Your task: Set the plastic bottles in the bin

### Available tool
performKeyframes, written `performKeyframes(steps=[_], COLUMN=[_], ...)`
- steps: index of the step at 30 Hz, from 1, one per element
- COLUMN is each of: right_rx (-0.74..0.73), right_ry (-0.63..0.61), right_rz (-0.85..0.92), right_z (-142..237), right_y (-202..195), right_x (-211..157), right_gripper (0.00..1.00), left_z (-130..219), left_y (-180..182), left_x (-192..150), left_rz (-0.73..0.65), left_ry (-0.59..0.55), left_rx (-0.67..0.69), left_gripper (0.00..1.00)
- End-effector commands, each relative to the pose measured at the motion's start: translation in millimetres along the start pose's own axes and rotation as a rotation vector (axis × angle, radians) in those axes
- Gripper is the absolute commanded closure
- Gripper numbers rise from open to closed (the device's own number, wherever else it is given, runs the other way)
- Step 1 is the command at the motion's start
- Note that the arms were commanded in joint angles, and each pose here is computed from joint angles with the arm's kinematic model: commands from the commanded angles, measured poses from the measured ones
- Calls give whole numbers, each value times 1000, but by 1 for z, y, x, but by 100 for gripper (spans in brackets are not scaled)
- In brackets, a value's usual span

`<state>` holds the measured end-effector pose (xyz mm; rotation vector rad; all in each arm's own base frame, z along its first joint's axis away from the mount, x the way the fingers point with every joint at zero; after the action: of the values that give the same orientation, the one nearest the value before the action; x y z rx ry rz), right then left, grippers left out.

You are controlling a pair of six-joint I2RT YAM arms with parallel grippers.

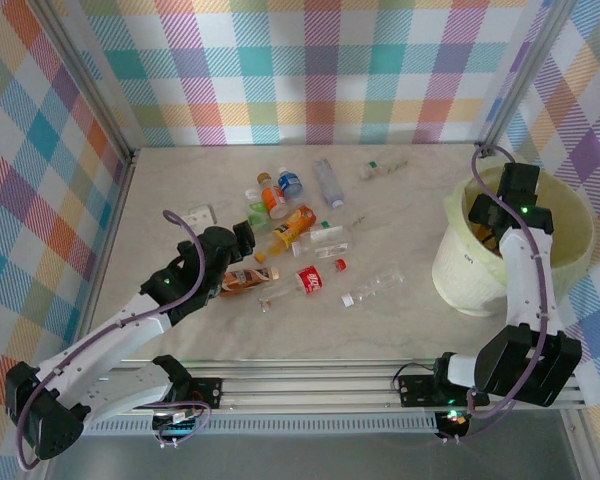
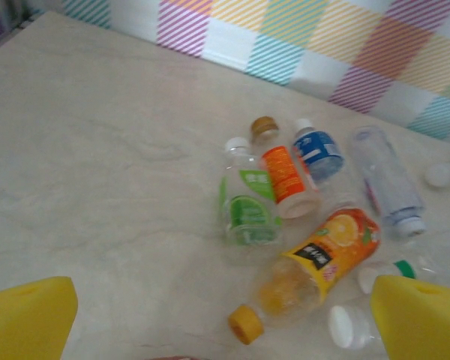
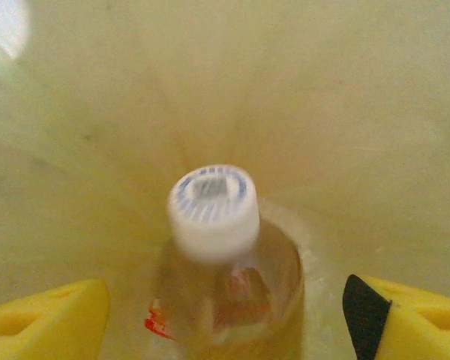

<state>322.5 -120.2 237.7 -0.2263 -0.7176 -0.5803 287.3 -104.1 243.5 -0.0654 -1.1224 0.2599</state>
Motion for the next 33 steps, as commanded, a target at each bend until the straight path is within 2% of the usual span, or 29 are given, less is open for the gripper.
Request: performKeyframes(steps=[1,3,9,17,22,26,33], right_rx=[54,85,139,403,510,628,748], right_ry=[-39,-34,-66,-169,-176,-143,-108], right_rz=[-2,7,-8,-45,211,383,543], right_z=[14,21,54,126,164,184,197], right_y=[4,9,13,48,112,173,253], right_x=[8,8,21,43,32,6,-52], right_gripper=[14,0,0,0,0,0,0], left_z=[2,1,1,0,-1,-1,1], left_y=[17,21,31,32,30,31,27], left_x=[3,3,0,-5,-4,-4,-4], left_rz=[64,80,110,120,129,152,163], left_ry=[-20,-27,-34,-11,-14,-20,0], left_rx=[75,90,129,125,114,107,80], left_gripper=[0,0,0,0,0,0,0])
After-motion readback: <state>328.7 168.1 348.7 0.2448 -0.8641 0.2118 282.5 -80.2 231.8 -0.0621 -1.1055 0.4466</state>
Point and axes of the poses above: each hand's point on the last joint's axis, 136 mm out from that joint toward the fingers, its own z axis back along the fingers, its own y axis along the line the jaws close on, x = y × z, the point moved 1 cm from there along z, back along the fingers, and after that the axes turned 5 degrees about -z, right-handed, at the moved point
